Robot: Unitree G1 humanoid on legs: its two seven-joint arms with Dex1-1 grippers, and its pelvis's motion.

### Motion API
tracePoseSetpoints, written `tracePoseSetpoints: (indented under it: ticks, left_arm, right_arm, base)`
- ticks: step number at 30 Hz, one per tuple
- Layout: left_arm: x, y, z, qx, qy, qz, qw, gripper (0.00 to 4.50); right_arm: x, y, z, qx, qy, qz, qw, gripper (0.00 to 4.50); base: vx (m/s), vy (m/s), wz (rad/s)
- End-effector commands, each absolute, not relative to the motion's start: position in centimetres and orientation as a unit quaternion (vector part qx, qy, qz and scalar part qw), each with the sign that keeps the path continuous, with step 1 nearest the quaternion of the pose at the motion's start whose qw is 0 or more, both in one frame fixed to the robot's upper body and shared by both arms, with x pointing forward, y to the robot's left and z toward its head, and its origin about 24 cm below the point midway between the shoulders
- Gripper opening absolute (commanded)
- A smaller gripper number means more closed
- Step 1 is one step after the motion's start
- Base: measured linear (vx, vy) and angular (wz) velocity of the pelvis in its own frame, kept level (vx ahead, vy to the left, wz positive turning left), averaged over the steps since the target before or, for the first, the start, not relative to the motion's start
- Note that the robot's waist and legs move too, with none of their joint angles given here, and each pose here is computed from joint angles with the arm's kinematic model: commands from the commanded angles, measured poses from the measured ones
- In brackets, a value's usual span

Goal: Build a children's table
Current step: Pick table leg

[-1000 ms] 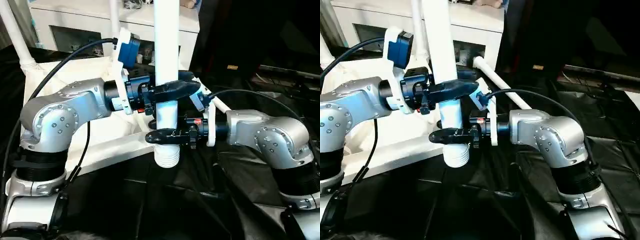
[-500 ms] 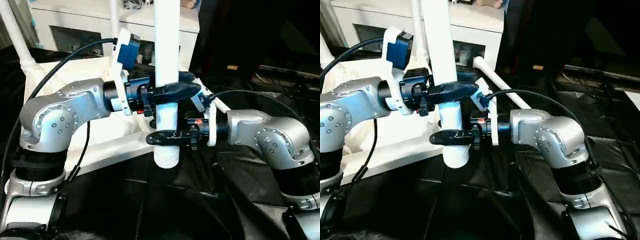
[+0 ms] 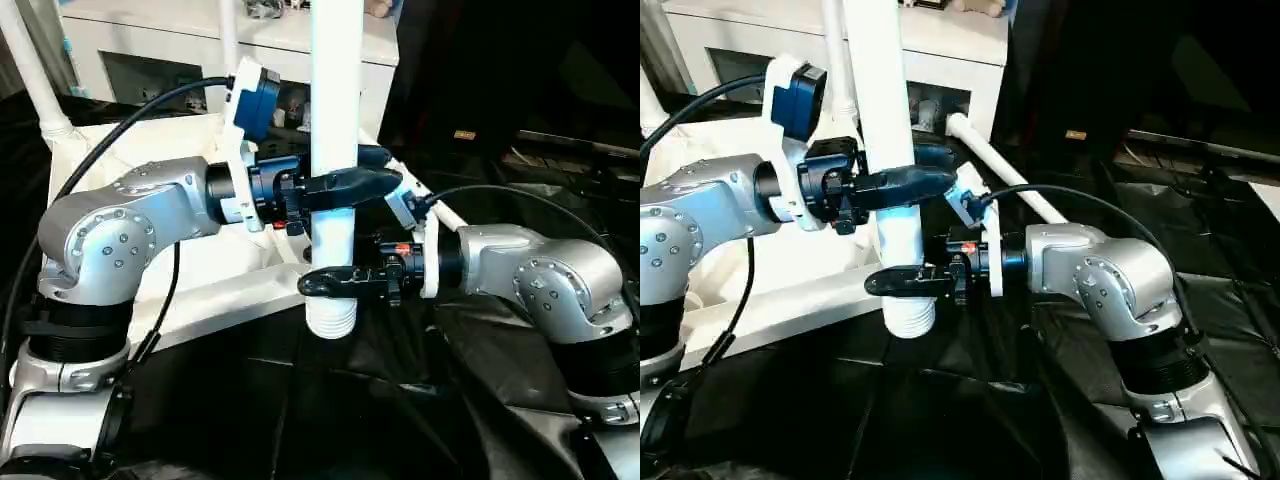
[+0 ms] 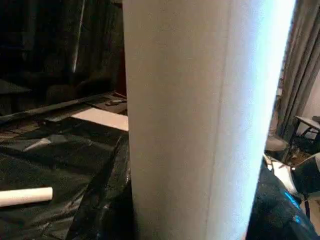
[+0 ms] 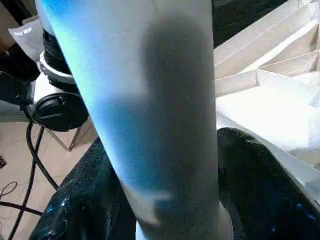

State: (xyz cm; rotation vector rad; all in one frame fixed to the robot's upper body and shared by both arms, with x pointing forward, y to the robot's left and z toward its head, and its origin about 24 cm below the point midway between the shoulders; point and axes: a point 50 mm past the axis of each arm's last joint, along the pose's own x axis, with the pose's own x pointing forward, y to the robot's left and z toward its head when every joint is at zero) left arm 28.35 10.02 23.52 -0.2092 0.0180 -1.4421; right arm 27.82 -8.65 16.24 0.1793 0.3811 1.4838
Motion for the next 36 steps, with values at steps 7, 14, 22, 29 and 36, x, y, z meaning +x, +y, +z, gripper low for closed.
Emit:
tracePoseSetpoints:
  ticks: [7,14,22,29,36]
  left_arm:
    - [27.6,9.5,23.9,-0.089,0.000,-0.677,0.730,1.83]
    - [27.7,9.6,23.9,-0.092,-0.001,-0.674,0.733,1.83]
    - [28.3,9.8,24.6,-0.157,-0.010,-0.658,0.737,2.59]
    - [28.9,10.5,25.0,-0.208,-0.021,-0.638,0.741,3.31]
    - [29.4,11.2,25.8,-0.267,-0.074,-0.614,0.739,3.84]
  right_arm:
    - [28.4,-9.3,16.1,0.097,0.167,0.648,0.736,2.22]
    - [28.4,-9.2,16.2,0.100,0.165,0.650,0.735,2.11]
    - [28.4,-9.4,16.3,0.106,0.157,0.647,0.738,2.00]
    - [28.2,-9.4,16.6,0.128,0.138,0.648,0.738,1.91]
    - [28.3,-9.5,16.9,0.144,0.119,0.643,0.743,1.88]
  base:
    - [0.000,0.000,0.00]
    - [0.000,0.000,0.00]
    - [0.000,0.000,0.00]
    - [0.000,0.000,0.00]
    - [0.000,0.000,0.00]
